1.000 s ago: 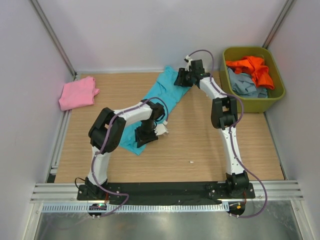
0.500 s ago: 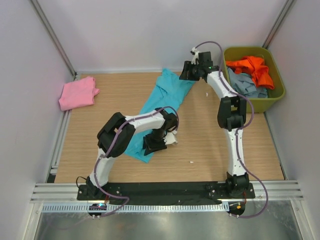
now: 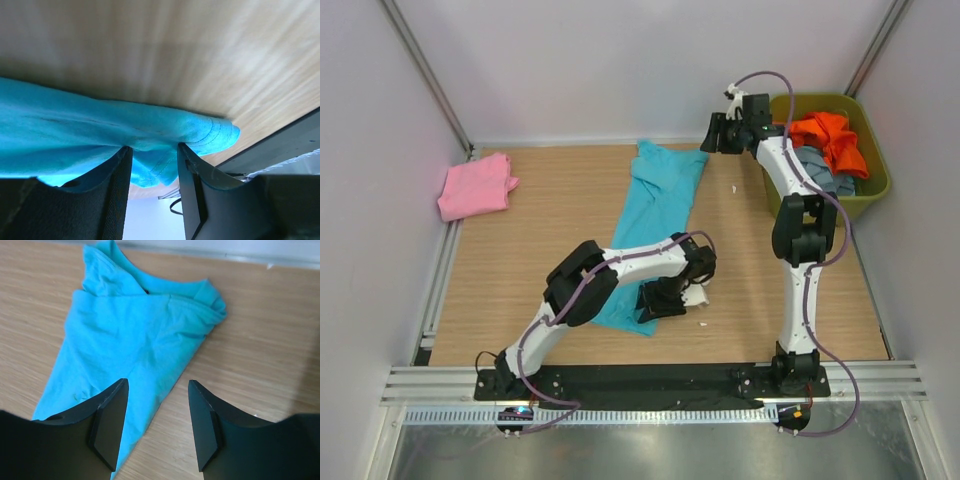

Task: Fold and stack the t-shirts
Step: Fold the tshirt

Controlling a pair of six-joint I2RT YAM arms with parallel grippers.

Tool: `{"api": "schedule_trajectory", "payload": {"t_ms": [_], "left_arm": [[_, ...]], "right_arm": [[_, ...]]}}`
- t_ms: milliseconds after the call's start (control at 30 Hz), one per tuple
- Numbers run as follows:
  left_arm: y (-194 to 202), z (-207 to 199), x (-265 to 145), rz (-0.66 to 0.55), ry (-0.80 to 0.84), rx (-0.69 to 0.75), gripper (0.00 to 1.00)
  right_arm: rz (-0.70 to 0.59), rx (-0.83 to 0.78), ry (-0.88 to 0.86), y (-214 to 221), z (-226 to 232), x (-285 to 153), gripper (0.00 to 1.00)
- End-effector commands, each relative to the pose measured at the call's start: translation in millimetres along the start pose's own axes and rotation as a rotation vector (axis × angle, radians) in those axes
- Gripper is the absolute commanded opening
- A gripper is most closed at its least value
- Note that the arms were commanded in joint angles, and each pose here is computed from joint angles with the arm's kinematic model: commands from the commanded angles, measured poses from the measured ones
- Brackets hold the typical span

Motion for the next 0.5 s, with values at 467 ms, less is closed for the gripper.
{"api": "schedule_trajectory", "payload": {"t_ms": [467], "left_arm": [[-69.0, -54.4, 27.1, -0.075, -0.025, 0.173, 0.43]], "right_arm": [[0.178, 0.014, -0.051, 72.2, -13.7, 65.4, 0.57]]}}
Point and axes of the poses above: each gripper's point midway between its finger pads, its own x axis out along the fingers, its own z axis along the line the jaws close on, y = z × x, the point moved 6 cm from there along -x, back along the fingers, and after that the axes turned 1 degree about -x, right-handed, at the moved point
